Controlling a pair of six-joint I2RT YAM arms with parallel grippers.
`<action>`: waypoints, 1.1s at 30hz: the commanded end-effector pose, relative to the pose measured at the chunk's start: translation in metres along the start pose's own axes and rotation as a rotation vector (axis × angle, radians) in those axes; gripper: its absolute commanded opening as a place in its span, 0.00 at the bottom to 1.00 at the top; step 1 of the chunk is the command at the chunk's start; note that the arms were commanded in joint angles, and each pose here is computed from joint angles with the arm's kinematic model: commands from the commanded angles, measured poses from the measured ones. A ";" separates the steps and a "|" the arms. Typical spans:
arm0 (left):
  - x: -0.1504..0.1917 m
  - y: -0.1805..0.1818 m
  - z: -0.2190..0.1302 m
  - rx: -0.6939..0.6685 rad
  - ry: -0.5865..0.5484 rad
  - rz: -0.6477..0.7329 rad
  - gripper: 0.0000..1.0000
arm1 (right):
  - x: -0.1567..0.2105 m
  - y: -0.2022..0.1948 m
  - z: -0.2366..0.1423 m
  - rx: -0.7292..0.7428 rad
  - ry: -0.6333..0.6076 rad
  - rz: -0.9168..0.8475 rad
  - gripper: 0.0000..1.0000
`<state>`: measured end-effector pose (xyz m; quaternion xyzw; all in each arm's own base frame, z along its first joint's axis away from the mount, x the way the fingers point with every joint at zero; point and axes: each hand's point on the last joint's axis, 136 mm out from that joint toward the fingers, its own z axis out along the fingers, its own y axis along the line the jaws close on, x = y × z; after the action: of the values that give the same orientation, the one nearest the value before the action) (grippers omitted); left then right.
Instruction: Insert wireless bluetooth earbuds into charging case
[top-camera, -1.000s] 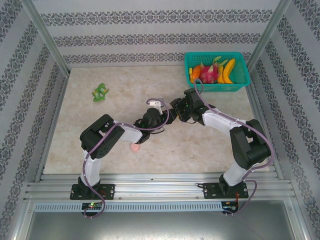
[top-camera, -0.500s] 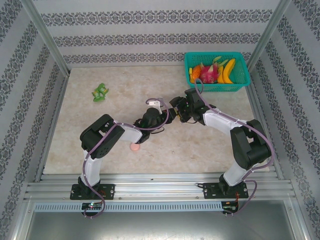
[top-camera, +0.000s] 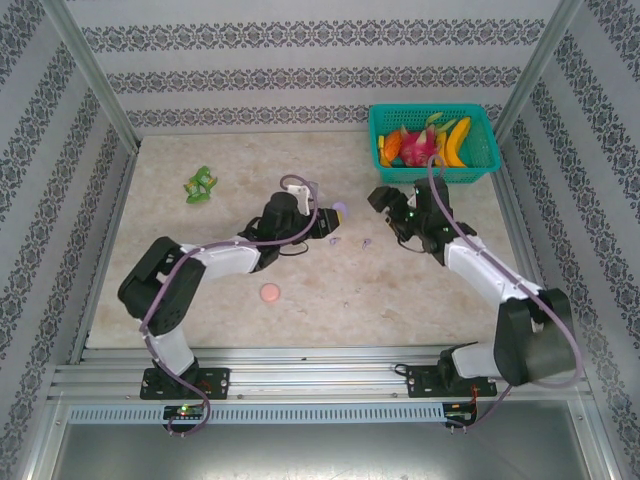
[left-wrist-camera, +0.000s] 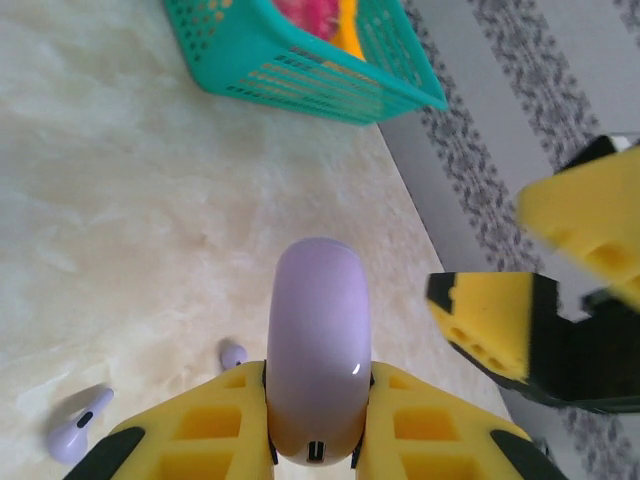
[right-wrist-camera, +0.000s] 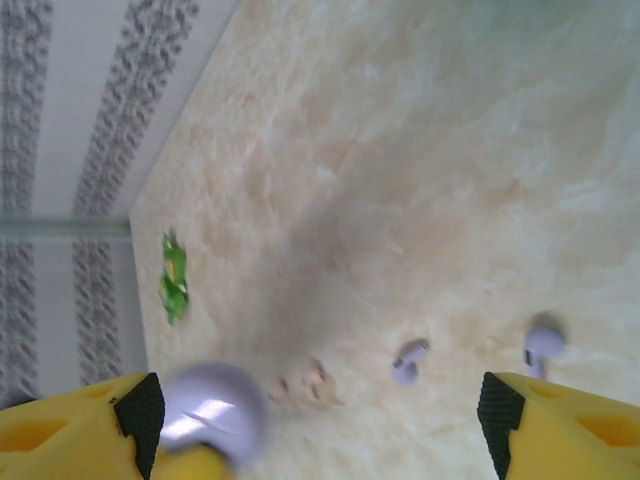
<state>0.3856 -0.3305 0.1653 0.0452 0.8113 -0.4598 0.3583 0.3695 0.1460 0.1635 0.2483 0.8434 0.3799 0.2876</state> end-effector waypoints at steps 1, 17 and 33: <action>0.015 -0.029 -0.017 0.084 0.177 0.145 0.13 | 0.023 -0.001 -0.009 -0.077 0.030 -0.225 0.84; 0.013 -0.043 -0.031 0.181 0.237 0.159 0.09 | 0.057 0.030 -0.017 -0.316 0.052 -0.406 0.83; 0.012 -0.051 -0.036 0.215 0.230 0.161 0.04 | 0.053 0.020 0.008 -0.266 0.052 -0.390 0.79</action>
<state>0.3409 -0.3321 0.1826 0.1775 0.8086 -0.4875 0.2773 0.3320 0.2032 0.1591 0.0293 0.8297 0.4417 0.3400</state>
